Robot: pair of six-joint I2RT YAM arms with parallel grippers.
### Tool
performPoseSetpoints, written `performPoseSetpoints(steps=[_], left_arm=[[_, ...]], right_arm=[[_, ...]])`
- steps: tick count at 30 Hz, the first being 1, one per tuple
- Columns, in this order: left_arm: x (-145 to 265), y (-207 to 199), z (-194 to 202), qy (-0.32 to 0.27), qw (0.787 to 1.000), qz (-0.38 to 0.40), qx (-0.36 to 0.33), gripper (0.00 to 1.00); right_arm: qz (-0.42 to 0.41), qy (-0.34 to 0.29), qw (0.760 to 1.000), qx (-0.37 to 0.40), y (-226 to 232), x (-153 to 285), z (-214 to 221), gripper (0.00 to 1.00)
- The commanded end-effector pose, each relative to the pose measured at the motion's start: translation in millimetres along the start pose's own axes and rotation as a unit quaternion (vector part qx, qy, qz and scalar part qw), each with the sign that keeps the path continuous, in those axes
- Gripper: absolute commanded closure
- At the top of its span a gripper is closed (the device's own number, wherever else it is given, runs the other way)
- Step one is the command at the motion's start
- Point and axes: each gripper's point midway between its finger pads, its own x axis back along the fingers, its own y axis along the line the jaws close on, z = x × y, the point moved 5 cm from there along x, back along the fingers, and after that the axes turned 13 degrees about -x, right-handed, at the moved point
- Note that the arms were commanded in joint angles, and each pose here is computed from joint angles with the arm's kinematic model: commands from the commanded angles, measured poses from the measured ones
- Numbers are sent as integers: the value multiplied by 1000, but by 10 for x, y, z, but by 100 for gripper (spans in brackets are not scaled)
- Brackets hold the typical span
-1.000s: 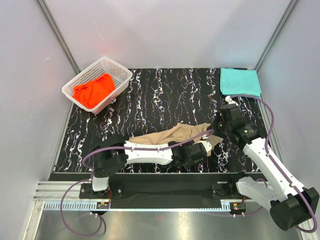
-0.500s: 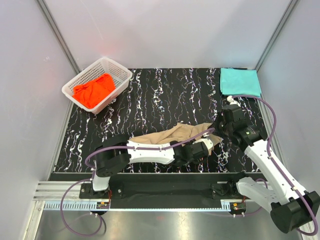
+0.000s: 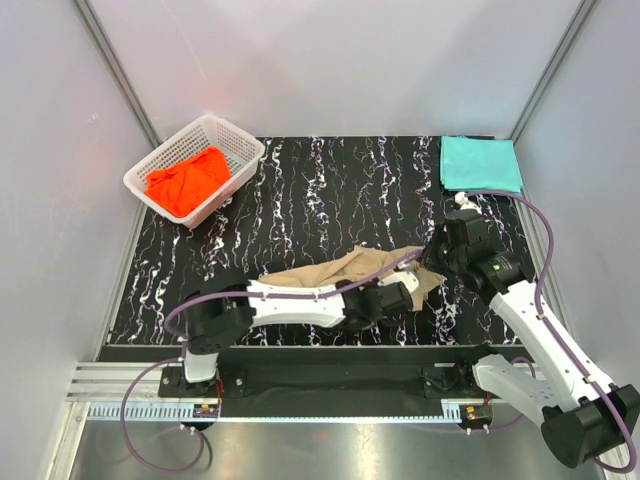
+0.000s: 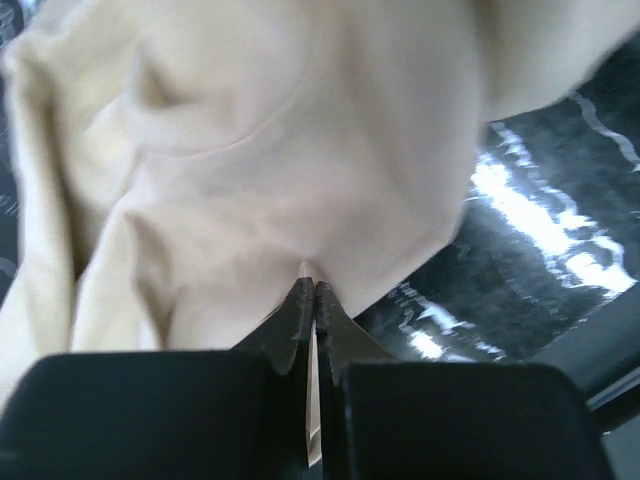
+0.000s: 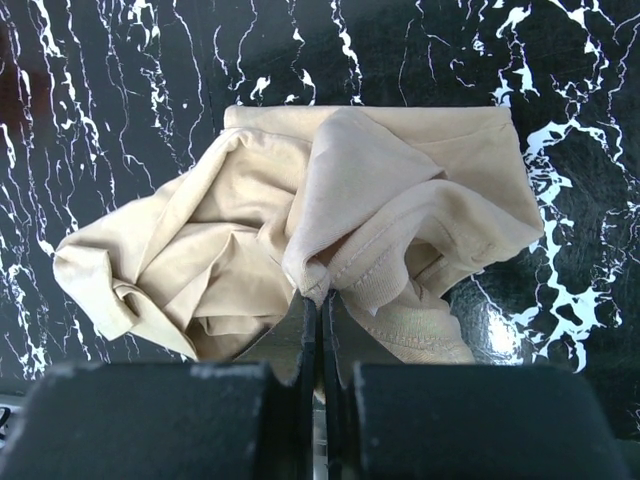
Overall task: Fold and stack the t-shirts
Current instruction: Flatten the tshirt out
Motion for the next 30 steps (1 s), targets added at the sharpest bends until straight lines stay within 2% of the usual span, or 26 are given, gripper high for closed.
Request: performPoseSetpoints(steps=[1, 3, 5, 6, 8, 9, 11, 12, 15, 21, 24, 28, 29, 30], left_arm=[[540, 620, -180, -30, 992, -85, 85, 100], [950, 1013, -223, -58, 983, -127, 119, 100], [1281, 1406, -127, -51, 974, -174, 135, 100], [1625, 1730, -40, -53, 960, -224, 158, 100], [1979, 1997, 53, -59, 946, -271, 170, 100], [2271, 2195, 133, -73, 930, -315, 177, 100], [2649, 2408, 256, -75, 912, -360, 182, 100], [2931, 2565, 343, -83, 894, -396, 193, 100], [3359, 2789, 417, -111, 868, -433, 215, 100], [3902, 3022, 507, -163, 840, -457, 243, 100], [4056, 3080, 579, -169, 833, -465, 248, 100], [4091, 3081, 664, -168, 828, -467, 263, 100], [4040, 3046, 660, -174, 831, -454, 270, 100], [3864, 2948, 648, -183, 843, -422, 279, 100]], right_arm=[[-12, -25, 1000, -6, 111, 98, -138, 100], [-11, -31, 999, -4, 159, 120, -212, 100], [-5, -35, 999, 4, 186, 168, -267, 100], [-10, -46, 999, 8, 261, 237, -352, 100], [-3, -74, 997, 15, 314, 382, -508, 100], [-1, -85, 996, 19, 332, 444, -565, 100], [7, -120, 992, 25, 376, 640, -729, 100], [9, -134, 991, 26, 389, 716, -789, 100], [20, -185, 982, 20, 444, 1015, -1018, 100], [-1, -248, 969, -11, 585, 1582, -1292, 100], [-6, -257, 966, -16, 609, 1705, -1334, 100], [-2, -253, 967, -19, 586, 1658, -1306, 100], [-7, -240, 971, -21, 595, 1579, -1260, 100], [5, -210, 977, -19, 517, 1374, -1125, 100]])
